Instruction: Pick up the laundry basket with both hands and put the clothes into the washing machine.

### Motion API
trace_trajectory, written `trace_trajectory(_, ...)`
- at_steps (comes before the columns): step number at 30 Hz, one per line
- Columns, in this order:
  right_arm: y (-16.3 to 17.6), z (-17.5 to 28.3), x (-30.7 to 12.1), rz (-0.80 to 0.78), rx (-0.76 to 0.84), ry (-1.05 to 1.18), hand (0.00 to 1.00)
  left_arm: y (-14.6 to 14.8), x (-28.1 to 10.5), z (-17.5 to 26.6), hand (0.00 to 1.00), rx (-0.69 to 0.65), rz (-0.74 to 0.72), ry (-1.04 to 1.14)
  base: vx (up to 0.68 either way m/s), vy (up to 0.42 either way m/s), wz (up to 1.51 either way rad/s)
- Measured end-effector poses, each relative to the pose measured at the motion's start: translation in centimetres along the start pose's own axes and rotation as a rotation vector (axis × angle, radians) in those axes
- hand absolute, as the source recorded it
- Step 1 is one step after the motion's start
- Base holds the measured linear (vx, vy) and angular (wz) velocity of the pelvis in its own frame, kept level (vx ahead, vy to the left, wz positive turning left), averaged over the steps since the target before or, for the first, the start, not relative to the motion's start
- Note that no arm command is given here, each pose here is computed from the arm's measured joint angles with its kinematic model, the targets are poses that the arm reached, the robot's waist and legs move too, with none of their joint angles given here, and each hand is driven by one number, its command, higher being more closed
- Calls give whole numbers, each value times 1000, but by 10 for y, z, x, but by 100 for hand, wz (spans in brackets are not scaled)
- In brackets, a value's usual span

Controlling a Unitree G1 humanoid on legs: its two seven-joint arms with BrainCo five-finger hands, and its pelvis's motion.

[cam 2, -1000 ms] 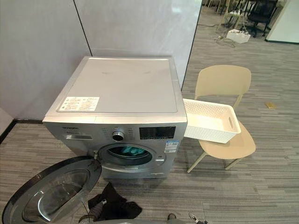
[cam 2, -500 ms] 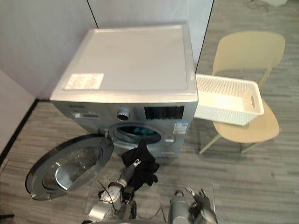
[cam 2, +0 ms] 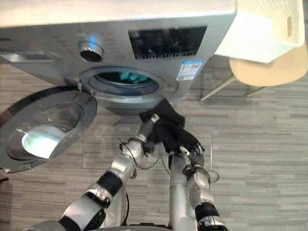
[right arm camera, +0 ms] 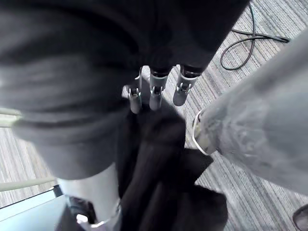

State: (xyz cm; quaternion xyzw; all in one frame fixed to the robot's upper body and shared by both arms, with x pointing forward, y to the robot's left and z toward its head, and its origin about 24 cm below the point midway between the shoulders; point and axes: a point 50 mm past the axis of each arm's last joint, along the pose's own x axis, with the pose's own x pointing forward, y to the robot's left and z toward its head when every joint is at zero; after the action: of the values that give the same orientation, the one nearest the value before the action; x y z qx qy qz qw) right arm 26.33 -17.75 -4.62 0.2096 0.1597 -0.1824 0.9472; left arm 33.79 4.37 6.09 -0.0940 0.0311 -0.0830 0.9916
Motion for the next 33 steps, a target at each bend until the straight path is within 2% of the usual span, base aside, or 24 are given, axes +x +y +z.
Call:
trace_trajectory(2,7,9,5,-1,22,-28,0,22,13,22,100,-108,130,-42,-19,1,-23)
trace_trajectory(4,11,13,6,2,51,-40,0,60,26,58,100,-189,272,-123,-2,19,-35)
trace_trajectory(7,6,7,6,-31,85,-23,0,101,35,121,100,-302,385,-279,1,27,-28)
trace_trajectory(10,-1,-1,4,-64,96,-2,0,118,34,166,100,-341,424,-410,2,57,-5)
trace_trajectory(13,-5,-5,3,-77,92,5,0,115,37,187,100,-344,423,-446,7,64,-8)
trace_trajectory(16,-5,-5,3,-77,91,3,0,105,40,210,100,-419,386,-483,7,68,-12)
trace_trajectory(18,-7,-5,3,-66,91,2,0,92,39,245,100,-489,313,-553,6,81,-15)
trace_trajectory(23,-10,-6,4,-59,80,16,0,54,16,340,100,-469,134,-781,15,77,-19)
trace_trajectory(24,-10,-5,4,-53,81,13,0,61,12,345,100,-417,120,-811,3,73,-24)
trace_trajectory(26,-15,-5,3,-73,96,16,0,60,8,353,100,-408,118,-829,-7,51,-17)
trace_trajectory(29,-28,-11,-1,-114,102,26,0,59,3,363,100,-308,158,-857,-14,69,-17)
trace_trajectory(32,-37,-17,-6,-140,105,44,0,67,-9,379,100,-183,301,-937,-13,74,-18)
trace_trajectory(33,-41,-18,-7,-152,104,43,0,72,-14,382,100,-125,393,-969,-15,67,-16)
